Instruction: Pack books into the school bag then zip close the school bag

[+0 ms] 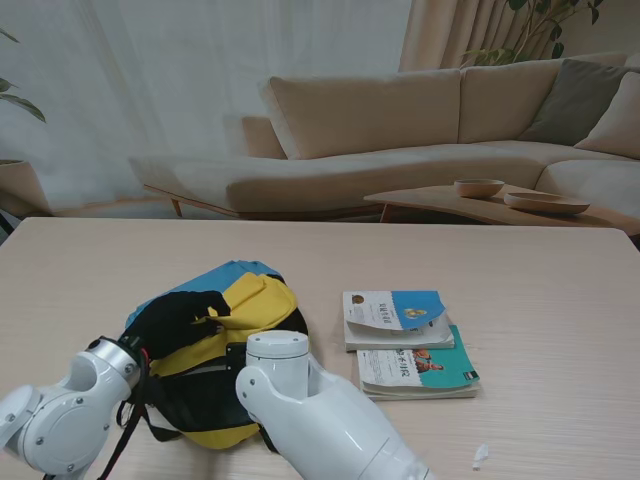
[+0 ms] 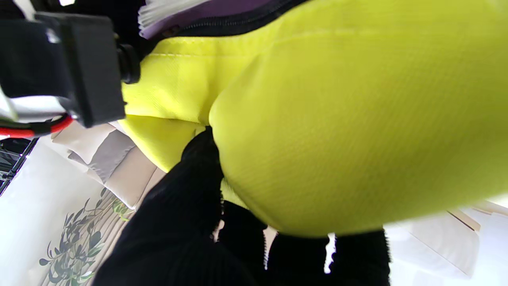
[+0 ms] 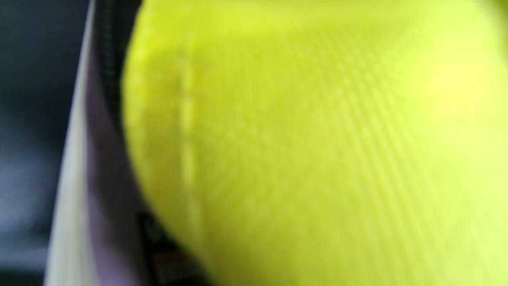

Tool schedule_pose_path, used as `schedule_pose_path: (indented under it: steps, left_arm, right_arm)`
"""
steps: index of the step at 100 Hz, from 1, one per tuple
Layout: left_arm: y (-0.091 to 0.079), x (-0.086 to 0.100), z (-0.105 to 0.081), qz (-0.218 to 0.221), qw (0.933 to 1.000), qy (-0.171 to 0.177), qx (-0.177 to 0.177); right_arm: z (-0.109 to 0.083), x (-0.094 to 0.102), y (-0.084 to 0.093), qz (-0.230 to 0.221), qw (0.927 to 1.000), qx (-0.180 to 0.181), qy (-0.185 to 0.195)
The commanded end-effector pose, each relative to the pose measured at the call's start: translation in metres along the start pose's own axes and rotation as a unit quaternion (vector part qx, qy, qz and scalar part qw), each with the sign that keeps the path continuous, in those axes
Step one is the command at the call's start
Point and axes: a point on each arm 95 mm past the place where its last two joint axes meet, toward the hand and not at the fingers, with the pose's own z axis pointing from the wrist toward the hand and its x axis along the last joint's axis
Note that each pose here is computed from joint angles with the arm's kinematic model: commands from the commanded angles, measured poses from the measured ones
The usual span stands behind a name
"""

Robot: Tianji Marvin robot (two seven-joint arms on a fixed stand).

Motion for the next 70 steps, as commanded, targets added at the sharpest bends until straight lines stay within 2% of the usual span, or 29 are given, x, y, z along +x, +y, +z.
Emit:
schedule_pose_path:
  steps: [1, 30, 52, 70]
  left_arm:
    - [-0.0010, 0.0073, -0.0008, -0.001, 1.0000, 0.009, -0.004]
    - [-0.0021, 0.0077, -0.0010, 0.001, 1.0000, 0.005, -0.003]
    - [-0.0021, 0.0075, -0.0011, -0.001, 1.0000, 0.002, 0.000]
    - [-0.0016, 0.0071, -0.0020, -0.004, 1.0000, 0.000, 0.002]
  right_arm:
    - [-0.0071, 0.0067, -0.0151, 0.003, 0.9997, 0.020, 0.010]
    - [0.0008, 0.0031, -0.0224, -0.019, 0.9996, 0.016, 0.017]
    - [0.0004, 0.0030, -0.0191, -0.025, 0.9987, 0.038, 0.022]
    - [0.0006, 0.0040, -0.0148, -0.046, 0.9976, 0.038, 0.034]
